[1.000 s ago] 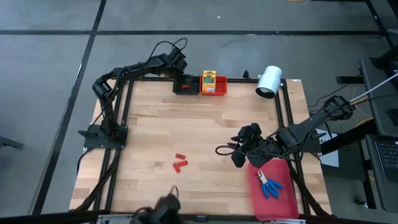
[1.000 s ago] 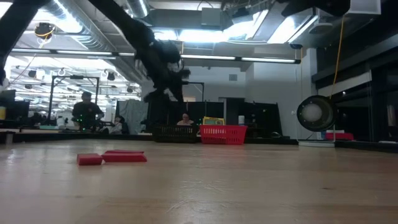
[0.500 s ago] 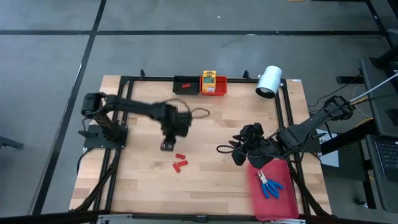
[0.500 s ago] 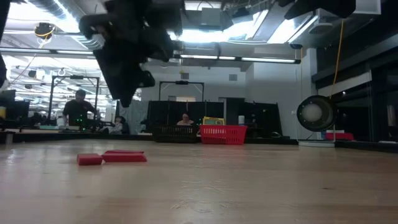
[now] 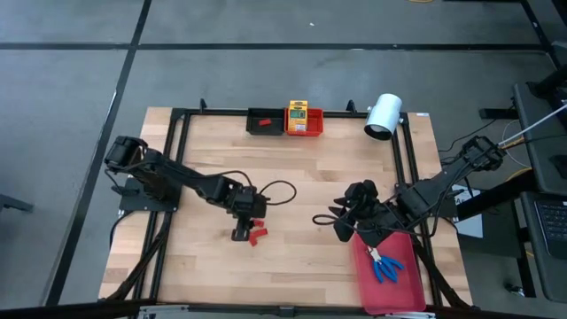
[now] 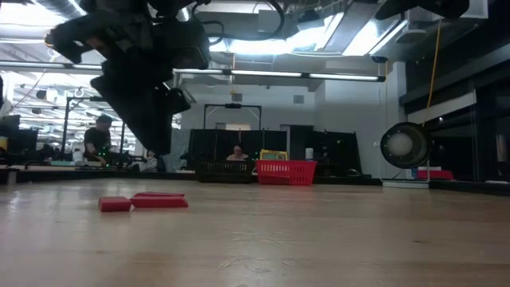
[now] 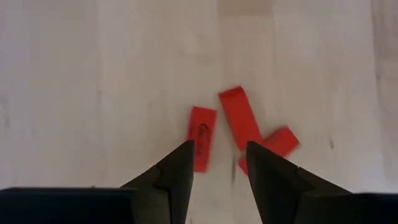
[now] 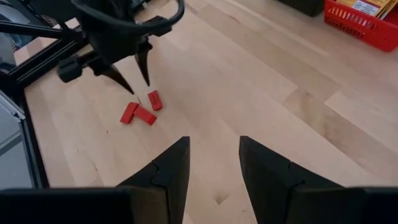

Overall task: Pick & Place School Supplies
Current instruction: Put the red eraser into the black bin

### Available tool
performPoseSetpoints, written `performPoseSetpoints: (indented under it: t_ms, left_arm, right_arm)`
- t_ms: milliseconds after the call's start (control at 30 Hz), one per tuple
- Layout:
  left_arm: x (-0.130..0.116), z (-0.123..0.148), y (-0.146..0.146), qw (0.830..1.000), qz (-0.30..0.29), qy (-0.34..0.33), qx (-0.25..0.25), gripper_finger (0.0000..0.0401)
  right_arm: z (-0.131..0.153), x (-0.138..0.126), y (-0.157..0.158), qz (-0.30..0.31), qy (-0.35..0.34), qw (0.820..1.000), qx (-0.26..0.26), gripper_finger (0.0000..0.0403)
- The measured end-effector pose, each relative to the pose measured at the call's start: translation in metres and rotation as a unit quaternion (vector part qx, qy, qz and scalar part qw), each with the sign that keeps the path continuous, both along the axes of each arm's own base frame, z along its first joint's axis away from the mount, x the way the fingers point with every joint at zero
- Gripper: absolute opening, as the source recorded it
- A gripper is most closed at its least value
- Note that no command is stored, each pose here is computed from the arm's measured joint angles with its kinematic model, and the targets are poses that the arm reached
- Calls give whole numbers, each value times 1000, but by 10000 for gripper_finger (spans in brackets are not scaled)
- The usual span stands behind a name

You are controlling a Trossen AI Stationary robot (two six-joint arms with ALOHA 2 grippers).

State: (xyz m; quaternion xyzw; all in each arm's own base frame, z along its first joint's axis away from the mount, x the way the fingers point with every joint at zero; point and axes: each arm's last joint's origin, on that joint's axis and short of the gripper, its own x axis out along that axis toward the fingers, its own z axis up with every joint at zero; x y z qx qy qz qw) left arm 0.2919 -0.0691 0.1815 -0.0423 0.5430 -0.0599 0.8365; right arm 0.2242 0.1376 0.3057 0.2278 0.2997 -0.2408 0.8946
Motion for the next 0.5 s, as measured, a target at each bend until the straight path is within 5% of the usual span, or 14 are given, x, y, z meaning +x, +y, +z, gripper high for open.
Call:
performPoseSetpoints:
  t_ms: [500]
  left_arm:
    - [-2,-7,3,1000,10,-5,-2,141]
  right_arm:
    - [0,-1,1,0,-2,1000,-3,141]
